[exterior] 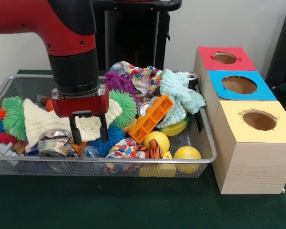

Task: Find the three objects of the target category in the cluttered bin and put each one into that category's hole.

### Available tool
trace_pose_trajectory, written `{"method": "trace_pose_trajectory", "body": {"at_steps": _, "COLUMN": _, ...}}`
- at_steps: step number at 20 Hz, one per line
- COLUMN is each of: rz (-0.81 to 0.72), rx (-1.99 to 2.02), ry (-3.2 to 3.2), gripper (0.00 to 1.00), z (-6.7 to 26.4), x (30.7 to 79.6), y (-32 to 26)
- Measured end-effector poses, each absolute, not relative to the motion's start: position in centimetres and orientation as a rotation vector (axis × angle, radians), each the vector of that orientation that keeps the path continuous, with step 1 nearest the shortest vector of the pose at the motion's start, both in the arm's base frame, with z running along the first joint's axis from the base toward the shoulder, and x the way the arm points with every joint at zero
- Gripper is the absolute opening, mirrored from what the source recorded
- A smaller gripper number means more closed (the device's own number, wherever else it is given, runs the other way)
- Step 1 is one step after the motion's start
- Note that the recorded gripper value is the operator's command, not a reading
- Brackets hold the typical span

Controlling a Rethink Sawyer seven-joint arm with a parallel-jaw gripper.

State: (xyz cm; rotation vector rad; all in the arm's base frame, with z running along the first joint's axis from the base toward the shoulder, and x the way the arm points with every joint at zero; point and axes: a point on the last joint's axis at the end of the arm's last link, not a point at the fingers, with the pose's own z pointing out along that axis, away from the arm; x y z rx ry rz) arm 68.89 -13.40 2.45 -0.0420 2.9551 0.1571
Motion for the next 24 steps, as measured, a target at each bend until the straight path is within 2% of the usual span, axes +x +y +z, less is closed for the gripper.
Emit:
{"method": "trace_pose_trajectory", "body": {"at_steps": 12, "rz": 0.169, "rx": -0.099, "ry": 2.988, "gripper": 1.0, "z": -0.8, "x": 67.5, "y": -12.3}}
{"method": "trace_pose_trajectory", "body": {"at_steps": 24, "rz": 0.183, "rx": -0.075, "ry": 2.958, "gripper": 1.0, "z": -1.9, "x": 68.0, "y": -14.6}}
